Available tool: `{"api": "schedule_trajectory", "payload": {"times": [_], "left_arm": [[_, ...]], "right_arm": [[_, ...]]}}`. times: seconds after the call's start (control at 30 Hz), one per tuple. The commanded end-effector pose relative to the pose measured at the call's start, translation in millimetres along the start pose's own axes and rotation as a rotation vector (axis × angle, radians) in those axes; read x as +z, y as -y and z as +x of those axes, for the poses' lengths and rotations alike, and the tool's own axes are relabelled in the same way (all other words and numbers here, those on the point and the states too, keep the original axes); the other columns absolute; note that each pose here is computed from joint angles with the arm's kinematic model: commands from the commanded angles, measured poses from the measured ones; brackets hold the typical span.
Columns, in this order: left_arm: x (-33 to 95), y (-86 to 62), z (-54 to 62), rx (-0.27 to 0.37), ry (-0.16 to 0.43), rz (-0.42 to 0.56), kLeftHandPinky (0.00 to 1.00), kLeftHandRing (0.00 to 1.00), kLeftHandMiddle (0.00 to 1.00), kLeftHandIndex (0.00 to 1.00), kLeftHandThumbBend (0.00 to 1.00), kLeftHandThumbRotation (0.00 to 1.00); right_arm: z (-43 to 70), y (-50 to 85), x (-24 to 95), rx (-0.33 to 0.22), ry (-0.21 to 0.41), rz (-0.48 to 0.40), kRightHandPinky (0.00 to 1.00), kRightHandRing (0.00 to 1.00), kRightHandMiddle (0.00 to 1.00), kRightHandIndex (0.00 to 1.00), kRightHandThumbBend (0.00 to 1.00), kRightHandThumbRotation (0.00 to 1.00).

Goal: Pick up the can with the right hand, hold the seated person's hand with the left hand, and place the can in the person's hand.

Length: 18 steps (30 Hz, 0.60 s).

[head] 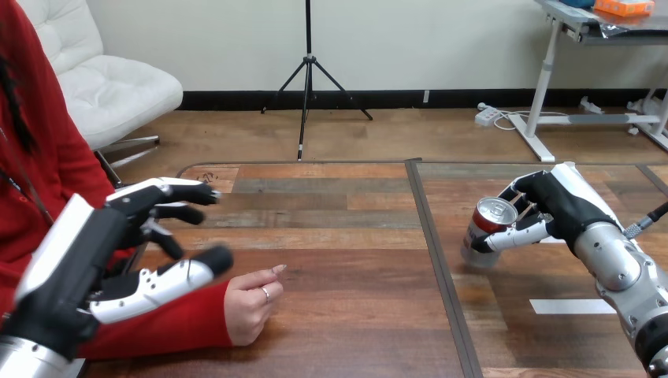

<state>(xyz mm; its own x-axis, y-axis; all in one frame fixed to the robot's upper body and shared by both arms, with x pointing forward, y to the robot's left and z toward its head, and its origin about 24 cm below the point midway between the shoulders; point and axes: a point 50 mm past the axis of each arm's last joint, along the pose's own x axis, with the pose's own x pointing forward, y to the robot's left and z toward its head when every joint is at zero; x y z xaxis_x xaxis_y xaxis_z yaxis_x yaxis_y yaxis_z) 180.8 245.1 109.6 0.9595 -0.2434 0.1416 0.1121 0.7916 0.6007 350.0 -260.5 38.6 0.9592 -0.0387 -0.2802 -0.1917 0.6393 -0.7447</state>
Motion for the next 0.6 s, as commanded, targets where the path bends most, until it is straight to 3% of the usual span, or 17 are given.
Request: {"api": "schedule_trajectory", "payload": {"times": [0.0,0.23,0.57], "left_arm": [[16.4,-15.5,9.1,-0.044,0.064,0.162,0.51,0.76,0.79,0.74,1.00,0.45],[14.8,-17.0,11.8,-0.136,0.034,0.332,0.53,0.75,0.79,0.75,1.00,0.45],[9.8,-15.0,15.2,-0.215,0.005,0.382,0.57,0.75,0.79,0.74,1.00,0.38]], "right_arm": [[5.0,31.1,28.5,-0.096,0.127,0.011,0.38,0.43,0.47,0.48,0.76,0.00],[5.0,31.8,29.1,-0.098,0.131,0.019,0.38,0.43,0.47,0.48,0.77,0.00],[5.2,31.1,29.5,-0.093,0.128,0.021,0.39,0.43,0.47,0.48,0.77,0.00]]}}
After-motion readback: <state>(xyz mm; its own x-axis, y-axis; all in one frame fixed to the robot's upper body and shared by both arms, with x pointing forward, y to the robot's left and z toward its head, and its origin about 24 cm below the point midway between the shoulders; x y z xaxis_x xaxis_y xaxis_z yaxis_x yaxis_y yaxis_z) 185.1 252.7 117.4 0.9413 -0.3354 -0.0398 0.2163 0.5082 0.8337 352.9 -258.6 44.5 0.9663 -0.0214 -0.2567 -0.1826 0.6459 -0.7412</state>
